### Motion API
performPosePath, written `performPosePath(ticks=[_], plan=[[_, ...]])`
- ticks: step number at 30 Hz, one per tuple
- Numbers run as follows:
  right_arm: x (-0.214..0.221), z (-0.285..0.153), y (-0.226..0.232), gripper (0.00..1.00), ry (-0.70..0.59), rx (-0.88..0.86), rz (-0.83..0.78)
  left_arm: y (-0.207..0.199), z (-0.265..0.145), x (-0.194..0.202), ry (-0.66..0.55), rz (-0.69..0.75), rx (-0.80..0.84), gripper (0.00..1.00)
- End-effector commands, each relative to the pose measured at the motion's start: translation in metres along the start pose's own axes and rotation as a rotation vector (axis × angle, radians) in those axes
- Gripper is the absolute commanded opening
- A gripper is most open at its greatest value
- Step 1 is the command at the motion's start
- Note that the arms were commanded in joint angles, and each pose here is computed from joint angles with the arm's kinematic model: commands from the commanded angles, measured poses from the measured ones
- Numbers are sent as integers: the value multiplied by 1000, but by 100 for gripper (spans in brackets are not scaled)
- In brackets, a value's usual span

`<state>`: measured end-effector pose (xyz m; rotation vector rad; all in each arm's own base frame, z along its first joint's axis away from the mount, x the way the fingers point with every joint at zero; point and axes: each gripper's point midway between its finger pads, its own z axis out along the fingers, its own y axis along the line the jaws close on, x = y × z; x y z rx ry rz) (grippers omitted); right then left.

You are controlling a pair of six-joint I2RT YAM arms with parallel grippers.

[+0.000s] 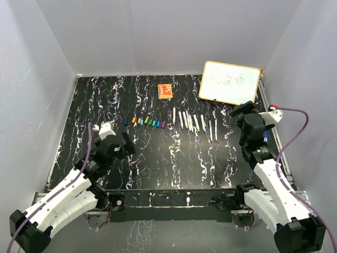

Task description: Open the pen caps

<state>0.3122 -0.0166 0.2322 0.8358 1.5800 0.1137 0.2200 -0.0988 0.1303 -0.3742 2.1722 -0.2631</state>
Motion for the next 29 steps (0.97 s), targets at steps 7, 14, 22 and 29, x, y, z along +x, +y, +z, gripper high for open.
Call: performPosePath(ticks=[7,14,22,29], plan=[[-3,6,-3,98,-33,23,15,1,-6,44,121,-37,105,98],[3,10,-3,98,-18,28,3,1,-4,52,158,-27,104,98],[0,13,3,98,-23,19,2,-3,-6,50,138,-51,136,98],[-3,13,6,98,-27,6,9,-5,-7,46,127,-44,148,98]])
